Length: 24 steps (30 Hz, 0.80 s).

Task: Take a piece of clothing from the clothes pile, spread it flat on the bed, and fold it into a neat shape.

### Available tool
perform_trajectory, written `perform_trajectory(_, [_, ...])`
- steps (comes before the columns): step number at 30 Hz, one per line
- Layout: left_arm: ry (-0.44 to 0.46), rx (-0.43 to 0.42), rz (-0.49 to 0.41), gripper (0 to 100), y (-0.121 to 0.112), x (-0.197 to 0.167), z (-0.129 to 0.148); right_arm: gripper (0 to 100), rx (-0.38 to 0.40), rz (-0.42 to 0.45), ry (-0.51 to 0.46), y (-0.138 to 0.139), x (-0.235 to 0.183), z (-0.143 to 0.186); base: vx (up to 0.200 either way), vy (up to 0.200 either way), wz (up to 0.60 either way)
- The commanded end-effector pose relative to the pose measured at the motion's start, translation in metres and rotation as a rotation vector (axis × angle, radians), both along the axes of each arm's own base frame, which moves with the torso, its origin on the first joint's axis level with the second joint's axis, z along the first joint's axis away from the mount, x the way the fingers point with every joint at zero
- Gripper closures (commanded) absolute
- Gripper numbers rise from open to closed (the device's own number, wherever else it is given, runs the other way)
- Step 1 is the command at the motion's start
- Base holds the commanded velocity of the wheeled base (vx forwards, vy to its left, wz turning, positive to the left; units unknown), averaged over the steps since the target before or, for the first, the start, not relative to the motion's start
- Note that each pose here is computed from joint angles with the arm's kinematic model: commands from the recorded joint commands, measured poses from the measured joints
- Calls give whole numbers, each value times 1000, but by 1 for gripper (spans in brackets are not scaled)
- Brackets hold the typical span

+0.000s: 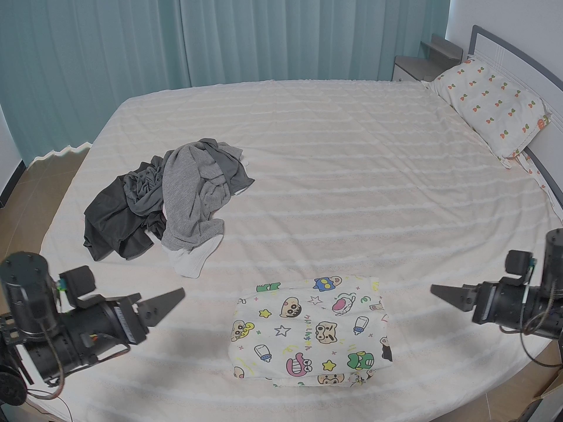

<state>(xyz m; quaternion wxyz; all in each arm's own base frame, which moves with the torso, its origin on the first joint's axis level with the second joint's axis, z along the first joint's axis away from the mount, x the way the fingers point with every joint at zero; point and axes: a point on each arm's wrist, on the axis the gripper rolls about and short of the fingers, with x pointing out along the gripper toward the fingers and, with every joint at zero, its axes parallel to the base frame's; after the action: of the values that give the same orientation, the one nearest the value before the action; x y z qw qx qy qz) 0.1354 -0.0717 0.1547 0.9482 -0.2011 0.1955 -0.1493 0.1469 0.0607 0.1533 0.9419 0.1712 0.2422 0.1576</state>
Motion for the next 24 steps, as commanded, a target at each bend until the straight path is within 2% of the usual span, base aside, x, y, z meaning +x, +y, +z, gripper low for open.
perform_trajectory(1, [-482,125,459,0,85,-158,60,0,-30,-352,-414,-61,-152,51,0,0,0])
perform_trajectory(3, [-479,176,547,0,85,-169,55,0,-33,-376,-448,-61,-160,49,0,0,0])
perform_trajectory(4, [-476,182,564,0,84,-171,54,0,-35,-379,-453,-61,-161,49,0,0,0])
perform_trajectory(5, [-472,205,630,0,82,-175,52,0,-71,-392,-486,-60,-166,48,0,0,0])
perform_trajectory(7, [-484,212,670,0,80,-179,51,0,-120,-380,-532,-60,-174,45,0,0,0])
perform_trajectory(11, [-508,206,668,0,80,-186,47,0,-198,-377,-577,-60,-184,28,0,0,0])
perform_trajectory(12, [-497,220,665,0,80,-189,40,0,-269,-373,-608,-59,-190,15,0,0,0])
perform_trajectory(14, [-470,253,655,0,80,-194,29,0,-308,-373,-628,-59,-193,5,0,0,0])
perform_trajectory(16, [-461,271,655,0,80,-199,23,0,-322,-377,-627,-59,-194,-2,0,0,0])
perform_trajectory(17, [-460,316,659,0,79,-210,10,0,-351,-395,-607,-60,-190,-9,0,0,0])
perform_trajectory(19, [-438,362,646,0,79,-213,3,0,-370,-426,-569,-61,-187,-16,0,0,0])
perform_trajectory(24, [-386,359,635,0,79,-206,-8,0,-422,-407,-451,-62,-171,-59,0,0,0])
